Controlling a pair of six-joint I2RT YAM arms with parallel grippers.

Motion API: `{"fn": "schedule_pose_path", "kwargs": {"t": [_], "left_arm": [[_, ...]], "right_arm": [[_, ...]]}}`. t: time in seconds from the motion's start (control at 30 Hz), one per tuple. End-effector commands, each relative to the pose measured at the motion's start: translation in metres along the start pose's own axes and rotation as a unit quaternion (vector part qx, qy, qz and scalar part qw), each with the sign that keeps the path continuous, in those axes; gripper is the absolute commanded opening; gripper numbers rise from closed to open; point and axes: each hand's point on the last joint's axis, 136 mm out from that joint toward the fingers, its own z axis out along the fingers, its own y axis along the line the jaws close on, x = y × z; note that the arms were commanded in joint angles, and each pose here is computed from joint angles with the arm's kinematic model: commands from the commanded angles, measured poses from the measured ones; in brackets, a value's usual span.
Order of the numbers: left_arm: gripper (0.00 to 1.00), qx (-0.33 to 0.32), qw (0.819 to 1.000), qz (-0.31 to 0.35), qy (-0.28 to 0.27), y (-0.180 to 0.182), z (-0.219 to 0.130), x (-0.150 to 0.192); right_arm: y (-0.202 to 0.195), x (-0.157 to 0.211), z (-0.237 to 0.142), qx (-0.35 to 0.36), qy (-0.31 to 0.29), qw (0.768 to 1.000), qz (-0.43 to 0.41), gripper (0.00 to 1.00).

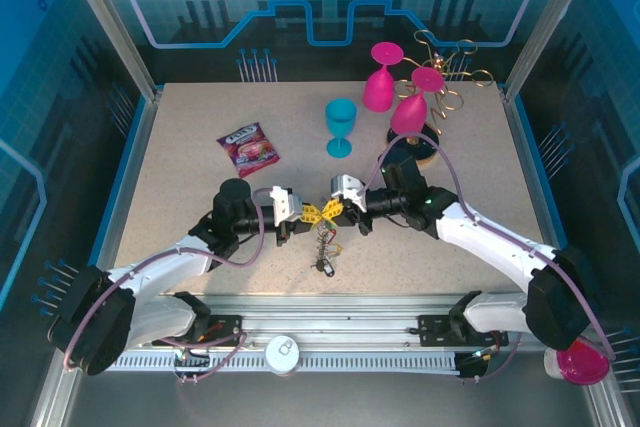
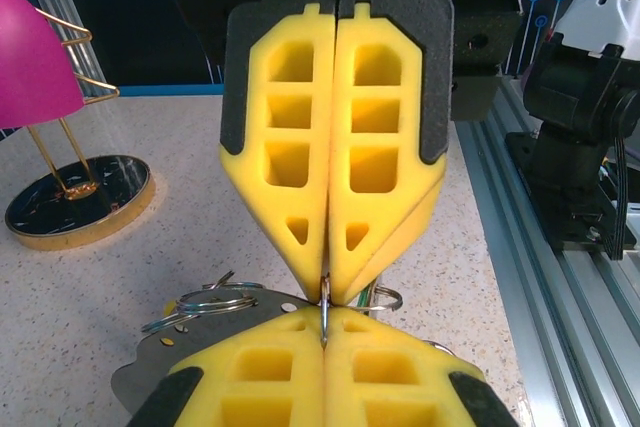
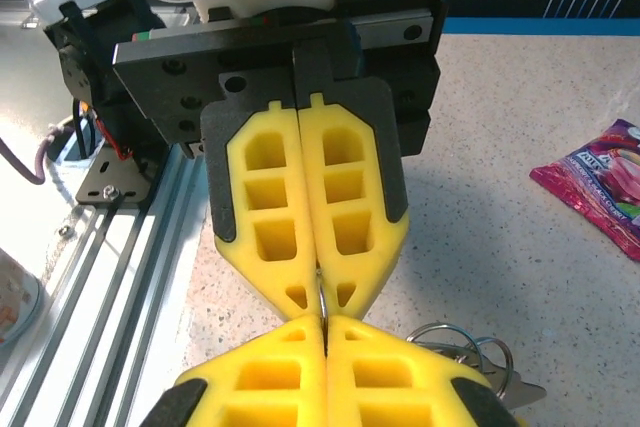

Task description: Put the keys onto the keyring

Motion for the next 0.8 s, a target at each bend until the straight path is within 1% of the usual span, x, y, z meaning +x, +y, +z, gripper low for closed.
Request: {"fn": "schedule_pose_path", "kwargs": {"t": [0.0, 0.03, 0.1, 0.2, 0.27, 0.33, 0.53, 0.57, 0.6, 0.63, 0.67, 0.77], "left_arm": [[0.0, 0.0, 0.999, 0.041, -0.03, 0.001, 0.001, -0.022], [0.0, -0.007, 0.999, 0.037, -0.022, 0.004, 0.002, -0.019], [0.05, -0.02, 0.999, 0.031, -0.002, 0.008, 0.002, -0.013], [0.1, -0.029, 0.999, 0.025, 0.032, 0.011, 0.0, -0.004], [0.11, -0.033, 0.998, 0.023, 0.053, 0.012, -0.002, 0.003], [0.11, -0.032, 0.997, 0.02, 0.069, 0.012, -0.002, 0.008], [0.1, -0.032, 0.995, 0.012, 0.094, 0.014, -0.001, 0.014], [0.1, -0.032, 0.995, 0.012, 0.096, 0.014, -0.001, 0.013], [0.07, -0.031, 0.995, 0.012, 0.097, 0.015, -0.001, 0.013], [0.02, -0.032, 0.995, 0.013, 0.097, 0.015, -0.001, 0.013], [0.0, -0.033, 0.995, 0.014, 0.096, 0.016, -0.001, 0.012], [0.0, -0.035, 0.996, 0.021, 0.085, 0.016, -0.001, 0.009]], "right_arm": [[0.009, -0.002, 0.003, -0.027, 0.014, 1.0, -0.003, 0.0], [0.008, -0.003, 0.002, -0.027, 0.015, 1.0, -0.005, 0.0], [0.009, -0.003, 0.001, -0.028, 0.019, 0.999, -0.008, 0.0], [0.008, -0.002, 0.0, -0.031, 0.035, 0.999, -0.008, 0.0], [0.009, 0.0, -0.001, -0.036, 0.051, 0.998, -0.007, 0.0], [0.007, -0.001, -0.001, -0.036, 0.063, 0.997, -0.008, 0.0], [0.012, 0.003, 0.003, -0.054, 0.115, 0.992, -0.021, 0.0], [0.013, 0.002, 0.003, -0.057, 0.119, 0.991, -0.022, 0.0], [0.014, 0.001, 0.003, -0.059, 0.122, 0.991, -0.024, 0.0], [0.014, 0.0, 0.003, -0.059, 0.123, 0.99, -0.025, 0.0], [0.014, -0.003, 0.004, -0.061, 0.121, 0.99, -0.027, 0.0], [0.012, -0.014, 0.004, -0.054, 0.089, 0.994, -0.022, 0.0]]}}
